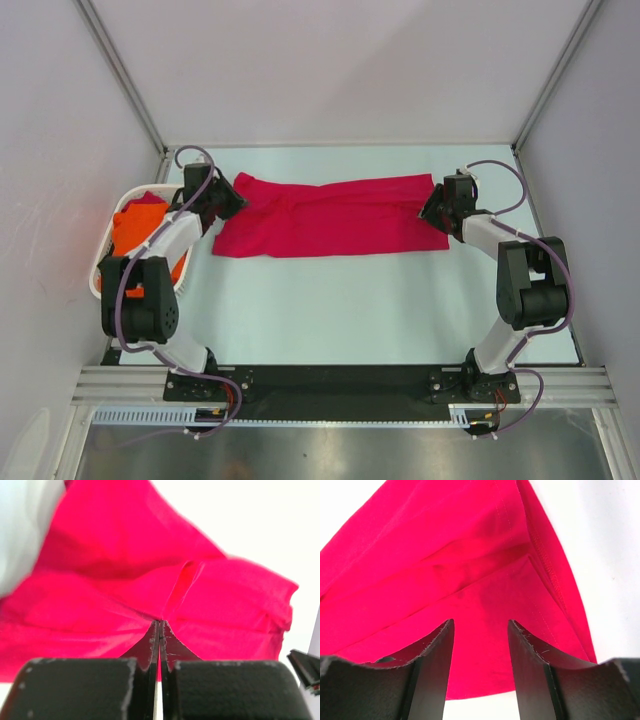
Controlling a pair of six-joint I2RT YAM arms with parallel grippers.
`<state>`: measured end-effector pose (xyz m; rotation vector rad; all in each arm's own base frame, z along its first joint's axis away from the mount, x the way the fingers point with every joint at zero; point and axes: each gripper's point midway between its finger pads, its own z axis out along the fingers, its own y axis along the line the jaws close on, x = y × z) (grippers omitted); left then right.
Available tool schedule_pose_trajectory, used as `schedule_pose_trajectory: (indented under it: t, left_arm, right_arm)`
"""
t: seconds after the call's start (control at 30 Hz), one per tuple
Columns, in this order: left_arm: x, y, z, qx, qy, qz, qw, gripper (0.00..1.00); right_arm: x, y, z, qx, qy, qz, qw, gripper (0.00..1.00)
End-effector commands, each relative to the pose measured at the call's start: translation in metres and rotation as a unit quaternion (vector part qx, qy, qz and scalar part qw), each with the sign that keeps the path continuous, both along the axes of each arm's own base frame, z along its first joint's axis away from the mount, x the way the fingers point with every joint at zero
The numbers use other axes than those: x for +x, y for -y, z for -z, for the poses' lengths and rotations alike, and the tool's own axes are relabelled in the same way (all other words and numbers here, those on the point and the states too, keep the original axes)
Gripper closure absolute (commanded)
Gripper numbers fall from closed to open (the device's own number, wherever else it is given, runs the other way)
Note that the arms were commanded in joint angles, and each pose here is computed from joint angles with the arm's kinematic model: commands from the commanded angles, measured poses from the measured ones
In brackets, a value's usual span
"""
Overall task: Fold and stack the t-shirts
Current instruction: Fold the other side of the tshirt into a rectangle
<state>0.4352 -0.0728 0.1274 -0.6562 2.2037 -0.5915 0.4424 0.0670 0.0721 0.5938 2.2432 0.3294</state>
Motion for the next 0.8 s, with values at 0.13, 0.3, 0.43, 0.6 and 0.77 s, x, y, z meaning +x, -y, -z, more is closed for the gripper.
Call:
schedule_pose_trajectory:
  t: [0.13, 0.3, 0.43, 0.6, 0.77]
  left_arm:
    - [0.061, -0.019, -0.052, 0.028, 0.051, -0.010, 0.998, 1.00]
    - [0.094, -0.015, -0.024, 0.019, 0.014, -0.001, 1.000, 0.64]
    - [0.093, -0.013, -0.014, 0.013, -0.010, -0.001, 1.000, 0.23]
    - [0.060, 0.001, -0.032, -0.020, 0.038, 0.028, 0.999, 0.23]
    - [0.015, 0.021, -0.045, -0.003, 0.054, 0.059, 0.997, 0.23]
  right_arm:
    - [0.004, -0.002, -0.001, 0.000, 0.009, -0.010, 1.000, 0.48]
    - [0.005, -0.004, -0.002, 0.001, 0.010, -0.012, 1.000, 0.48]
    - [0.003, -0.004, -0.005, -0.004, 0.014, -0.014, 1.000, 0.48]
    - [0.008, 0.003, -0.032, -0.027, 0.067, -0.007, 0.997, 0.47]
    - [0.013, 0.030, -0.051, -0.078, 0.094, 0.030, 0.992, 0.46]
